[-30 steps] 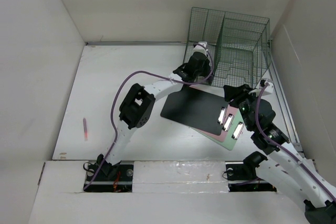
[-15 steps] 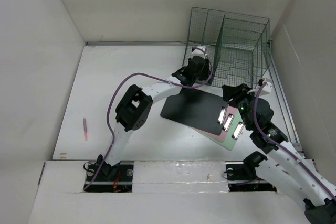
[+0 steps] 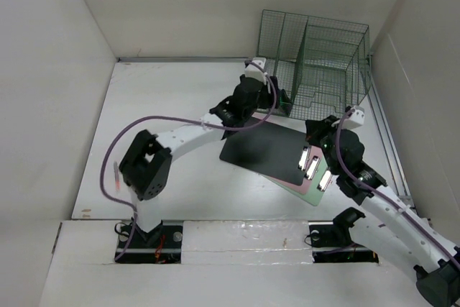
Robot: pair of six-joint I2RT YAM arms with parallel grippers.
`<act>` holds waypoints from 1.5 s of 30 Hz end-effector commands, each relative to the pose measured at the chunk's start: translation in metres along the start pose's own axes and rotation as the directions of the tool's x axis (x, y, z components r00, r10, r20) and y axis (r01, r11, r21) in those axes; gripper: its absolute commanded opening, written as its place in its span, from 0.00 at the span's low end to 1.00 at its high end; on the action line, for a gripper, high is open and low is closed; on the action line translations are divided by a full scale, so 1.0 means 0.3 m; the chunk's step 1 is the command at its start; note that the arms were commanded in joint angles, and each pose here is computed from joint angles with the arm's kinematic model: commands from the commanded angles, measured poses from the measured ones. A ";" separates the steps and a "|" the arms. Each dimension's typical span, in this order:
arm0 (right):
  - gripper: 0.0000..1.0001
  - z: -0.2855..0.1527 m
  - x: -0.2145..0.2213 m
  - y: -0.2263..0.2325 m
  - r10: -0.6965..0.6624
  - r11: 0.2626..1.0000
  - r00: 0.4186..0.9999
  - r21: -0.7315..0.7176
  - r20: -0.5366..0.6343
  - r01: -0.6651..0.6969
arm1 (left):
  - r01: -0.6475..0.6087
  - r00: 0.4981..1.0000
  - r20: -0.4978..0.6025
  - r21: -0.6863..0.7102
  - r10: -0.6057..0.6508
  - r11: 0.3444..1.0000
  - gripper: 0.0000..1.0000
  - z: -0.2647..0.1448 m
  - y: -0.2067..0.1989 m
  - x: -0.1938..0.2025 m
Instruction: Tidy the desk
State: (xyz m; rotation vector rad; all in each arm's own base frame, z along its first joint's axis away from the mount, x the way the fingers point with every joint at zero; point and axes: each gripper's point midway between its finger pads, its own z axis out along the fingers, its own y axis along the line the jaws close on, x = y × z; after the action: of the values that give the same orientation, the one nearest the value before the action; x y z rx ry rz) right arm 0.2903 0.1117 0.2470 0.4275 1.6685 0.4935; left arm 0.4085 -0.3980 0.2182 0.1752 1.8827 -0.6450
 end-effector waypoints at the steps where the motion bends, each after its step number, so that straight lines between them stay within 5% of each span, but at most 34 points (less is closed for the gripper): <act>1: 0.00 0.016 0.001 -0.022 0.008 0.999 1.000 0.046 0.004 -0.008 | 0.069 0.970 0.227 0.096 -0.090 0.993 0.61 -0.174 -0.066 -0.246; 5: 0.00 0.011 0.114 -0.103 0.019 0.992 0.996 0.130 -0.090 -0.007 | 0.147 0.945 0.276 0.115 -0.174 0.982 0.54 -0.274 -0.033 -0.208; 12: 0.54 -0.037 0.277 -0.253 0.127 0.956 0.967 0.288 -0.222 -0.060 | 0.238 0.965 0.115 0.007 -0.237 0.971 0.49 -0.288 0.116 0.107; 14: 0.59 -0.043 0.311 -0.272 0.140 0.951 0.956 0.304 -0.257 -0.057 | 0.247 0.966 0.080 -0.020 -0.245 0.969 0.49 -0.325 0.170 0.200; 19: 0.58 -0.020 0.373 -0.363 0.165 0.910 0.940 0.413 -0.298 -0.029 | 0.255 0.967 0.028 -0.071 -0.253 0.964 0.49 -0.446 0.278 0.345; 22: 0.46 -0.008 0.388 -0.394 0.164 0.890 0.936 0.455 -0.311 -0.005 | 0.254 0.967 0.033 -0.072 -0.253 0.964 0.49 -0.509 0.312 0.368; 38: 0.34 0.081 0.482 -0.438 0.206 0.822 0.891 0.566 -0.404 0.066 | 0.239 0.968 0.056 0.079 -0.244 0.968 0.49 -0.632 0.285 0.292; 45: 0.43 0.080 0.547 -0.405 0.202 0.802 0.839 0.577 -0.506 0.155 | 0.252 0.965 0.048 0.090 -0.257 0.963 0.49 -0.643 0.276 0.288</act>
State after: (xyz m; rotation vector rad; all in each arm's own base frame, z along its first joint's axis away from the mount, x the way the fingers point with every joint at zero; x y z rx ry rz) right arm 0.2880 0.0905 0.0356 0.8438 2.3639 0.0763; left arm 0.2519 -0.2452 0.1536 -0.0315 1.8656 -0.8623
